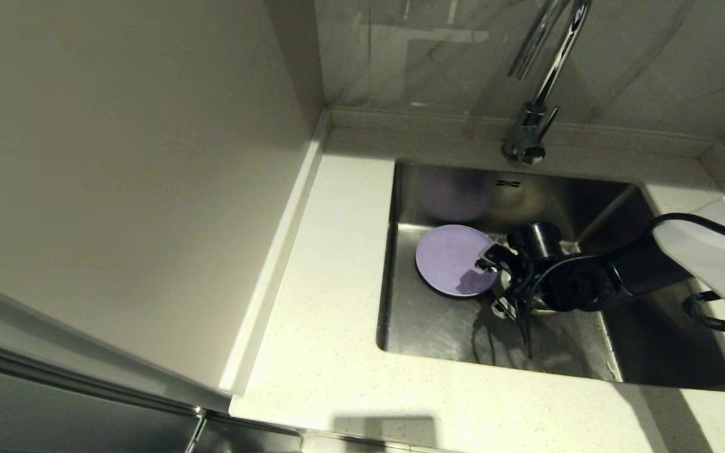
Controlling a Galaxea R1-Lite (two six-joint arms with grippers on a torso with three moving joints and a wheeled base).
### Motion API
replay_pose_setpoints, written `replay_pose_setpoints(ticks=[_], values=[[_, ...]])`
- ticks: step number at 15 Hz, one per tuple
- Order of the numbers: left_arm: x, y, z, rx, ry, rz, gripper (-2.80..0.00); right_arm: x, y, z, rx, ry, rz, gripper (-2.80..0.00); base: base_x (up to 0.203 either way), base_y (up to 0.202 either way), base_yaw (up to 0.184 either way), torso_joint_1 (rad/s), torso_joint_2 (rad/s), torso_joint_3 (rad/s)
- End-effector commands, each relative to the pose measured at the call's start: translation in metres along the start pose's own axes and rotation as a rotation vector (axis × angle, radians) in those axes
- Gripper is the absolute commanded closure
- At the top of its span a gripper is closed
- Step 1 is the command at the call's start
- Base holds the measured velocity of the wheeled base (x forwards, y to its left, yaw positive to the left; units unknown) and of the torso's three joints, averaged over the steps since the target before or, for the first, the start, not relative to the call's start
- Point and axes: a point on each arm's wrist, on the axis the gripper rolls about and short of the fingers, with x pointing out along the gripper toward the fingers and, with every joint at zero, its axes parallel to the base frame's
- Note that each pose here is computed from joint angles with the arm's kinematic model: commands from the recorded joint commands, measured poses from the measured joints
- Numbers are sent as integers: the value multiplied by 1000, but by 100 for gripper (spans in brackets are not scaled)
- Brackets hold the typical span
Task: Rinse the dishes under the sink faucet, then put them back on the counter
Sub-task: Put a plate back to the table from the sink
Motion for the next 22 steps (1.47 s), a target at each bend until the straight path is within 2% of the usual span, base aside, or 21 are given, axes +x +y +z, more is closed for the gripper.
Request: replay_pose_setpoints(ticks=[1,7,8,9,16,22], values=[[0,0,0,-1,-3,0,0,13,1,1,1,7,-5,-280,0,0,0,0,0,0],[0,0,0,-1,-3,0,0,29,-5,-1,17,24,-30,-280,0,0,0,0,0,0],[0,0,0,-1,-3,0,0,30,-6,0,18,23,-33,-197,0,0,0,0,0,0],[0,0,0,-1,-3,0,0,32,-5,0,18,23,-34,0,0,0,0,0,0,0],[0,0,0,-1,-3,0,0,25,-12,5,30,0,-50,0,0,0,0,0,0,0],[0,0,0,-1,-3,0,0,-2,-40,14,71,-55,-102,0,0,0,0,0,0,0]])
